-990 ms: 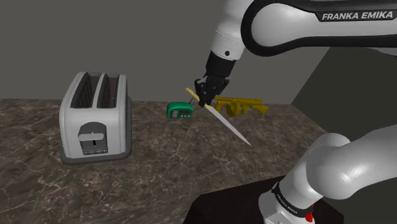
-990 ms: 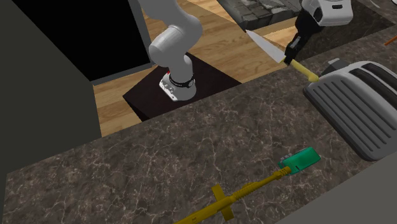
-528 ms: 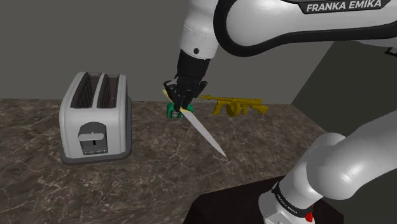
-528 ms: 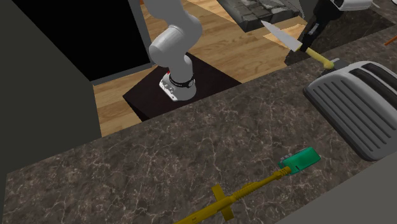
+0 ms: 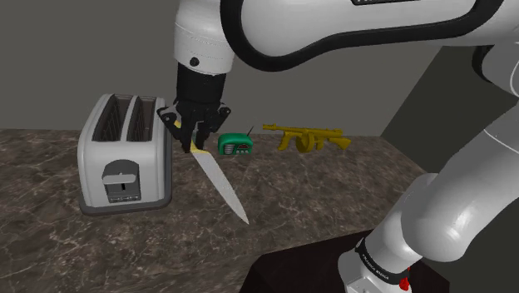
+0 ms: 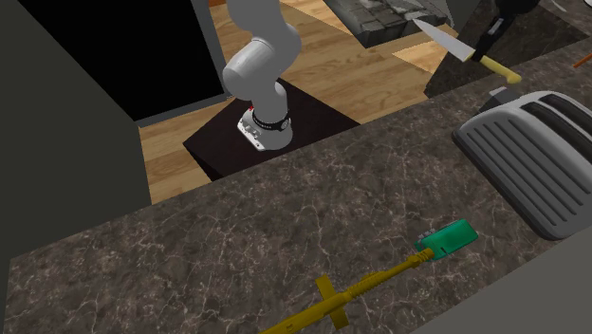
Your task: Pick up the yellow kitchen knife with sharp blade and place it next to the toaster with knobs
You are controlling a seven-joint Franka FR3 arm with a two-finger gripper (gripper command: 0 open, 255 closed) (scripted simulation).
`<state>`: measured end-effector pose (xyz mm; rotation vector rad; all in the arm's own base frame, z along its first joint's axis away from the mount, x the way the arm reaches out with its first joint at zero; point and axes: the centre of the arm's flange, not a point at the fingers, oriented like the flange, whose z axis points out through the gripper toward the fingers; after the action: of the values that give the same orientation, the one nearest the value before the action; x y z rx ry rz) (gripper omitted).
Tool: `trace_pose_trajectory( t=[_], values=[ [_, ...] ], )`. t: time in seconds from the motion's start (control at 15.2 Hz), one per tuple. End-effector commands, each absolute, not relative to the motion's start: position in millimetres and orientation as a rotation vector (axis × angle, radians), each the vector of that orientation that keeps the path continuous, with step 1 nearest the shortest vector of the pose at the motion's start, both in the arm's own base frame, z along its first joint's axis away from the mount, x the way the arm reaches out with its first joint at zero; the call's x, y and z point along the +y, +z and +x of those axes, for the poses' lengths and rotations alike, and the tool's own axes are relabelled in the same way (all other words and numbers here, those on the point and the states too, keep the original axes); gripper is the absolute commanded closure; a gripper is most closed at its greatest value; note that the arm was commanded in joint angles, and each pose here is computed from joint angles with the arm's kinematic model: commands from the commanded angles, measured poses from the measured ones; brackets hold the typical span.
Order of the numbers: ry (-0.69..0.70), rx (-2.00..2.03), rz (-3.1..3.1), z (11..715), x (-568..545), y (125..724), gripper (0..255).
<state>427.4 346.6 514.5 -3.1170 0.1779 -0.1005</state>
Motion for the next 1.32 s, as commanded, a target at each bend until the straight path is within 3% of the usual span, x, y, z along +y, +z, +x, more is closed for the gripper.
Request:
trace_pose_trajectory(
  t=[0.0,1.25],
  values=[
    [-0.101,0.181,-3.116,429,352,505,255],
    [-0.101,0.181,-3.116,429,352,405,255]
  ],
)
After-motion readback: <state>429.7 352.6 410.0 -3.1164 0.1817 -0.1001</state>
